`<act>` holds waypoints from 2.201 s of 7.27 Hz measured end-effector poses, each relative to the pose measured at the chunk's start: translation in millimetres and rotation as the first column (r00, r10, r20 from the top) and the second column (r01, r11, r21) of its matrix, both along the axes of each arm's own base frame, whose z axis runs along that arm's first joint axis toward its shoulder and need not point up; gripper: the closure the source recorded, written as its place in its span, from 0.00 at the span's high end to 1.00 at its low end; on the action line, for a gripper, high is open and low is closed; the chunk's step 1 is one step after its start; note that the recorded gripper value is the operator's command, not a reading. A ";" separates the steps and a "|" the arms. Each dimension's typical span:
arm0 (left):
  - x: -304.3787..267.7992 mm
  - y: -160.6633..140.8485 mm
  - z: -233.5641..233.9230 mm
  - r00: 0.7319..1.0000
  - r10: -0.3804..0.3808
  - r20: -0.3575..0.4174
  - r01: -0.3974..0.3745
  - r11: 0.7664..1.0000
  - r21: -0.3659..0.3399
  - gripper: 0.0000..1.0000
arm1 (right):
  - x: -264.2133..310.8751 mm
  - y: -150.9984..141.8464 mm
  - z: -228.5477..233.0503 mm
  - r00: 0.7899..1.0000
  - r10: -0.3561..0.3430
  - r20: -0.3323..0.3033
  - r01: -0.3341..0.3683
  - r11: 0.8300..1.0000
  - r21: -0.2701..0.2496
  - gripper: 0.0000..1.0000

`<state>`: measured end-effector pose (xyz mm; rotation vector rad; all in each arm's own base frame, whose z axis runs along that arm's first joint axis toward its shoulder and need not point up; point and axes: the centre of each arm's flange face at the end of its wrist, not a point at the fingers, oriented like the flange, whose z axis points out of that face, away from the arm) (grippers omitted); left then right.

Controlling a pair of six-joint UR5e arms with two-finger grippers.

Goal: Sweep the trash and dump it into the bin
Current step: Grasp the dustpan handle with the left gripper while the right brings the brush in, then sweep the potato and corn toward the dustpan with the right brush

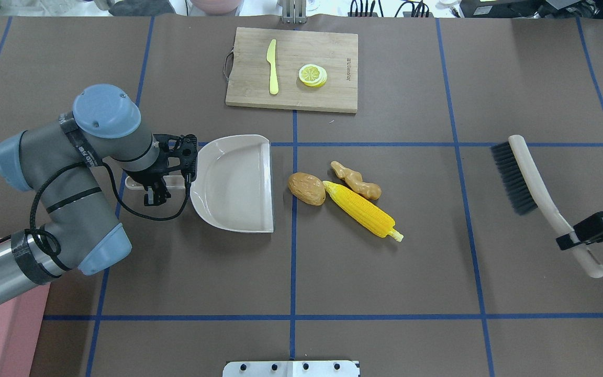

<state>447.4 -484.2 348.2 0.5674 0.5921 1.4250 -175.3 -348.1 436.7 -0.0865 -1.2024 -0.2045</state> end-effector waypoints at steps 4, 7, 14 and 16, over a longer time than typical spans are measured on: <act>-17.5 -12.8 -39.9 0.999 -0.006 0.052 0.010 0.997 -0.080 0.00 | -109.0 -25.8 -42.5 1.000 -0.001 -0.008 0.001 1.000 0.005 0.00; 6.4 -19.1 -69.4 0.995 0.027 0.093 -0.020 0.996 -0.083 0.00 | -111.7 -22.6 -46.1 0.999 0.002 0.044 0.000 0.999 -0.045 0.00; 27.1 -7.4 -60.2 0.989 0.036 0.145 -0.027 0.998 -0.064 0.00 | -148.0 -24.8 -42.1 0.986 0.009 0.168 0.012 0.993 -0.121 0.00; 33.7 -8.9 -57.8 0.988 0.041 0.152 -0.030 0.997 -0.071 0.00 | -152.6 -22.6 -38.4 0.986 -0.001 0.165 0.022 0.992 -0.124 0.00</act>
